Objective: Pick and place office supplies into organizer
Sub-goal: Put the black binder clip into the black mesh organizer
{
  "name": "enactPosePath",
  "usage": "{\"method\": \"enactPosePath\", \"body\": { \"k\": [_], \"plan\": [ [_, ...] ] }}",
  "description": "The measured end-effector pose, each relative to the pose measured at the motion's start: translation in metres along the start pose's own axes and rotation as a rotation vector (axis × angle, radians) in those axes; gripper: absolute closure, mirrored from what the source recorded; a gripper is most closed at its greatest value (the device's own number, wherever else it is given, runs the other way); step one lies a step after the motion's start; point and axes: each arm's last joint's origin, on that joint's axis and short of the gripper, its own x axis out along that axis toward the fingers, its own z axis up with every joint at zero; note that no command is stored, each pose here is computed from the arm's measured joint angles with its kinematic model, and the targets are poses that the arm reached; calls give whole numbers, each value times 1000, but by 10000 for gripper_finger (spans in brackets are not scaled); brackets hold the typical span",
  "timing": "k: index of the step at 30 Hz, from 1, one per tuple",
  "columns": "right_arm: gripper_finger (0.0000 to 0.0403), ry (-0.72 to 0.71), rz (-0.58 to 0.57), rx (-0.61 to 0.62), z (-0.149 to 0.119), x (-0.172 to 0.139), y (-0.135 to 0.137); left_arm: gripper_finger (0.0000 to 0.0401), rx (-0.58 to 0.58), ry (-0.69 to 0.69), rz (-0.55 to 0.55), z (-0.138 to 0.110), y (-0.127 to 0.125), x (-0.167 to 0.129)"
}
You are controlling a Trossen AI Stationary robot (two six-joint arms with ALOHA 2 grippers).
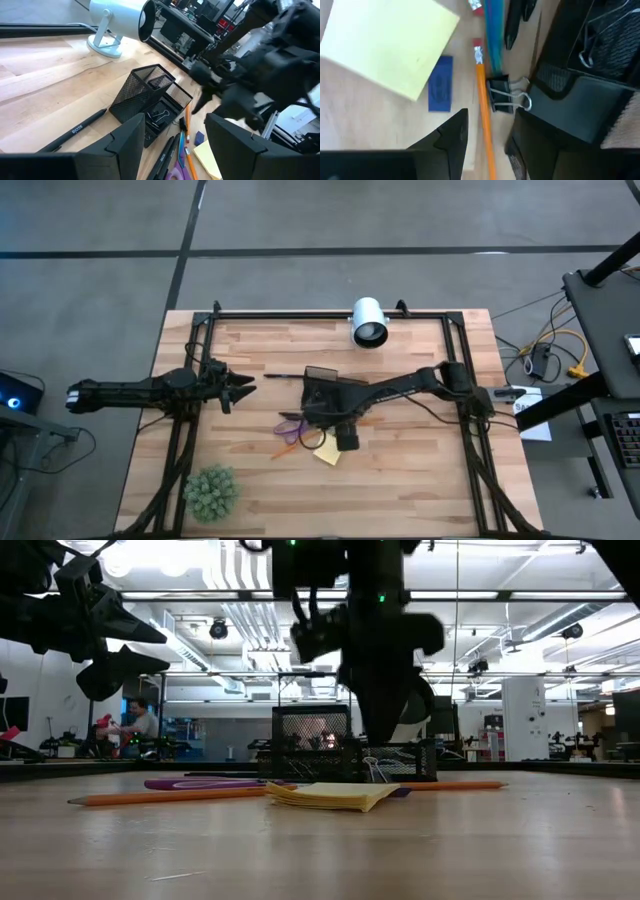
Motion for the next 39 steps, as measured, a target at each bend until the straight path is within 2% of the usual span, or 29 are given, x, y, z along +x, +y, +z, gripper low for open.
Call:
{"method": "enactPosePath", "body": {
  "k": [2, 10, 22, 29, 39],
  "plan": [
    [256, 2, 34, 31, 0, 7, -9, 206, 0, 0, 0, 0, 0, 0],
    [249, 13, 45, 88, -2, 12, -37, 206, 0, 0, 0, 0, 0, 0],
    [250, -12, 46, 87, -4, 24, -37, 206, 0, 2, 1, 0, 0, 0],
    [274, -12, 84, 75, -6, 27, -36, 206, 1, 4, 2, -1, 0, 0],
    [329, -5, 85, 68, -7, 31, -33, 206, 1, 3, 2, -1, 0, 0]
  ]
}}
